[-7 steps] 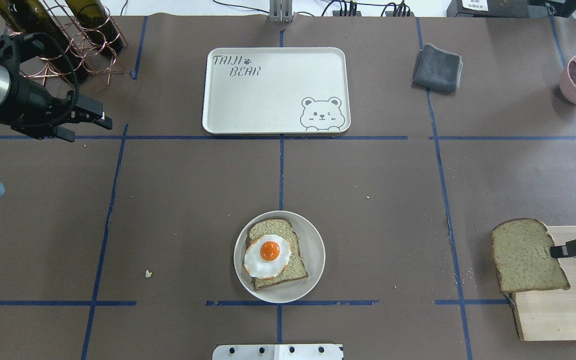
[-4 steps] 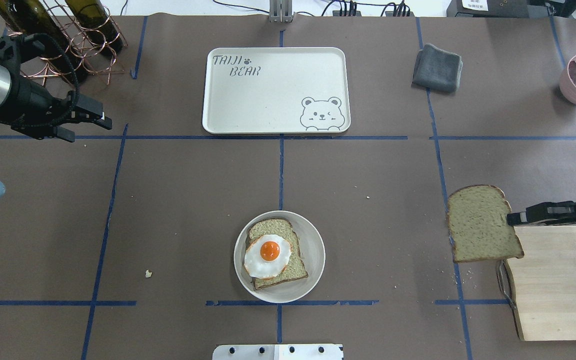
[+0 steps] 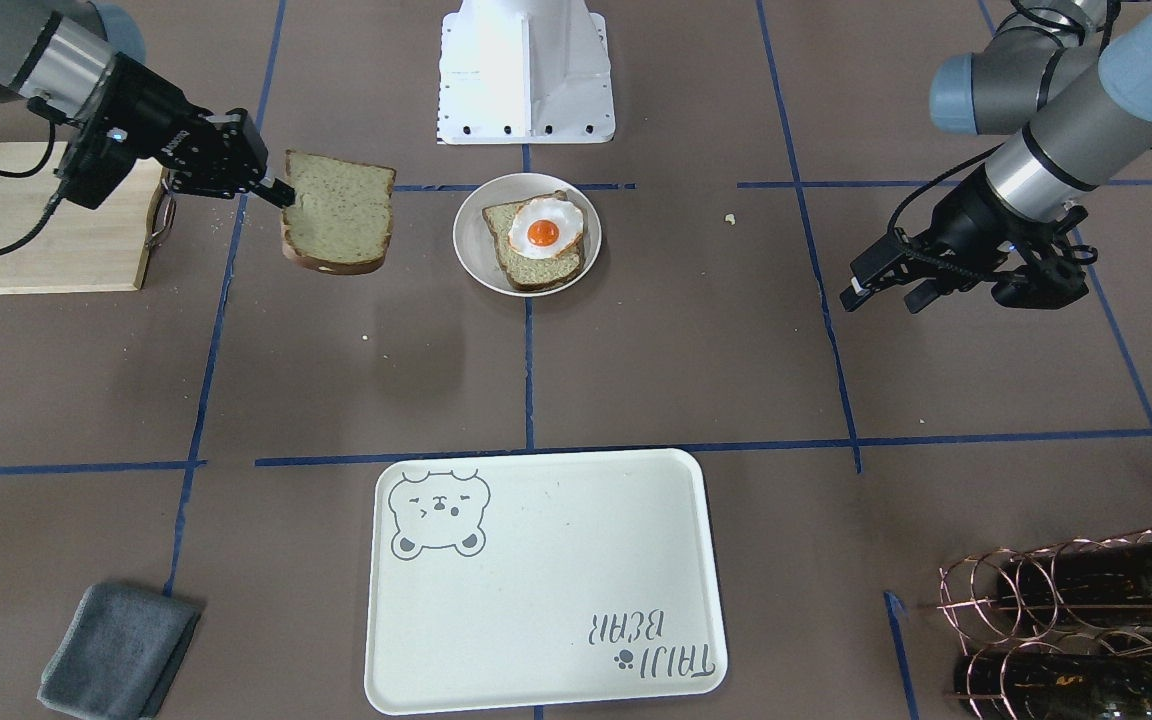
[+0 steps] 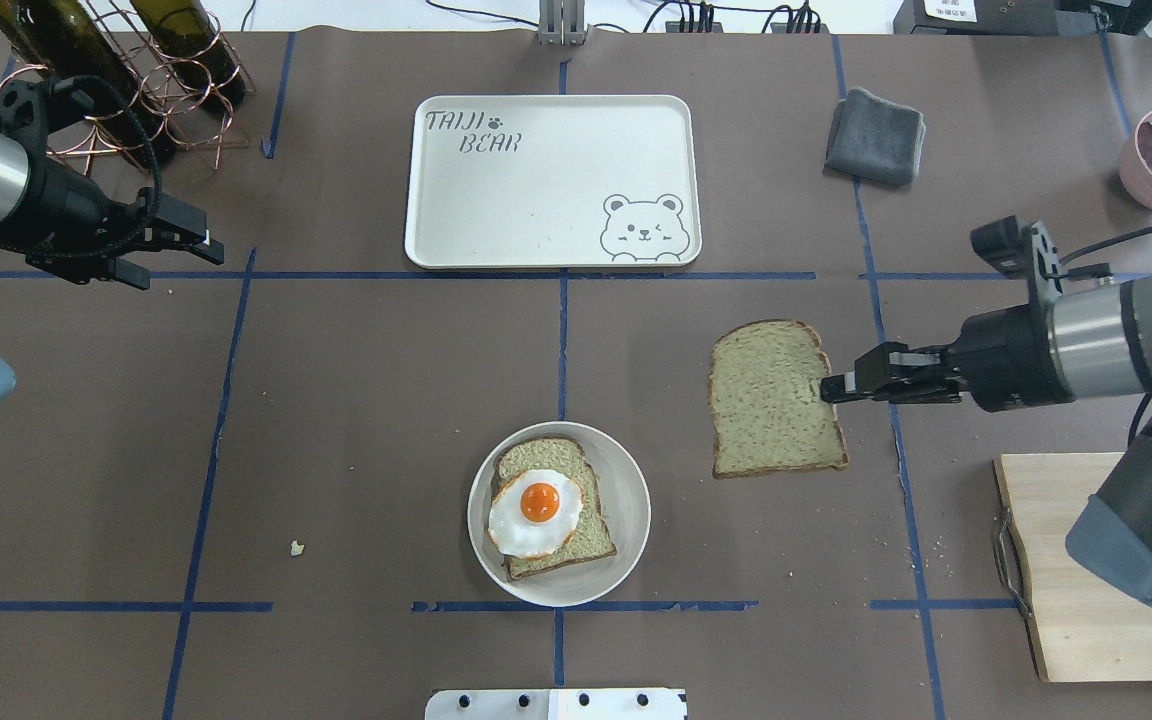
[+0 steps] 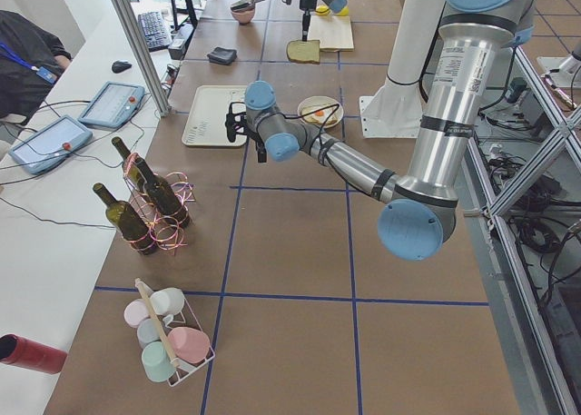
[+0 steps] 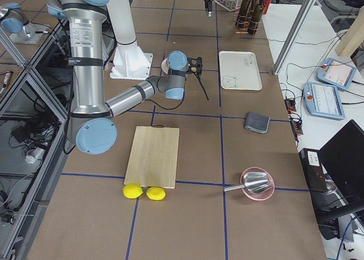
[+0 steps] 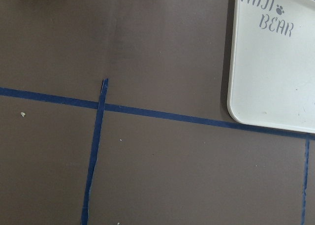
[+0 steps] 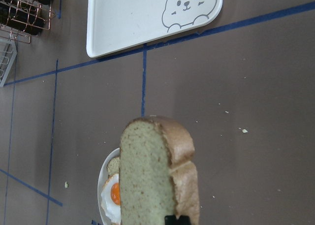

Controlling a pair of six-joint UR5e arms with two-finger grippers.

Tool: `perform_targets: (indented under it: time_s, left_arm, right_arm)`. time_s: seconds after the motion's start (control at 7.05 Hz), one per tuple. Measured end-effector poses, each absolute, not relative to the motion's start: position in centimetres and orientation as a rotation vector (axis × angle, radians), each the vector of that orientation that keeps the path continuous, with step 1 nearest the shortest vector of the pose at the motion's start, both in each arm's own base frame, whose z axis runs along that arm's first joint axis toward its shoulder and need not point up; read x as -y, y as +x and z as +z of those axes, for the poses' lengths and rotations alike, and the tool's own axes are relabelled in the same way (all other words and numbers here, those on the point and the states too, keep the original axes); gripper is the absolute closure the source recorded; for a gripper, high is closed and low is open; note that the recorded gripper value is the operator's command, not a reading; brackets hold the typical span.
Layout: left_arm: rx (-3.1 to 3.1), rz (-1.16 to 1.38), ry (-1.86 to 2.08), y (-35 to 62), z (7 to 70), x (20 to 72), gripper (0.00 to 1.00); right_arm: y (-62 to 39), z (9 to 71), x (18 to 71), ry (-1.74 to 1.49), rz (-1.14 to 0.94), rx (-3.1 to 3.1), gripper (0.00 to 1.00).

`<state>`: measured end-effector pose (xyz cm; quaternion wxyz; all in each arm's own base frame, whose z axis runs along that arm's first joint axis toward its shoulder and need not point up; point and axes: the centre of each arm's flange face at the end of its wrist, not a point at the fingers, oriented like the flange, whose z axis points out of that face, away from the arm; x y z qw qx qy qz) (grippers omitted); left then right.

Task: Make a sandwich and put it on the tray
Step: 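Lift the bread slice with the right gripper and carry it toward the plate, then lay the bread slice on top of the egg toast and open the right gripper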

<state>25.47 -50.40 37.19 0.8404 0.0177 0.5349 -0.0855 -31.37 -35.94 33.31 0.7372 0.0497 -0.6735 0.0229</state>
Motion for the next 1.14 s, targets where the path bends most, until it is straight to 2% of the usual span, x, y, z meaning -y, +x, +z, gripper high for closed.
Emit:
perform_targets:
  time_s: [0.57,1.14]
  left_arm:
    - [-1.116,-0.190,0.022,25.8,38.3,50.8,0.00]
    - [-1.118,-0.190,0.032,26.0,40.3,51.2,0.00]
  right_arm:
    - [-45.3,28.6,27.9,0.152,0.045,1.471,1.00]
    - [-52.3,25.6,26.4,0.174,0.063,1.414,1.00]
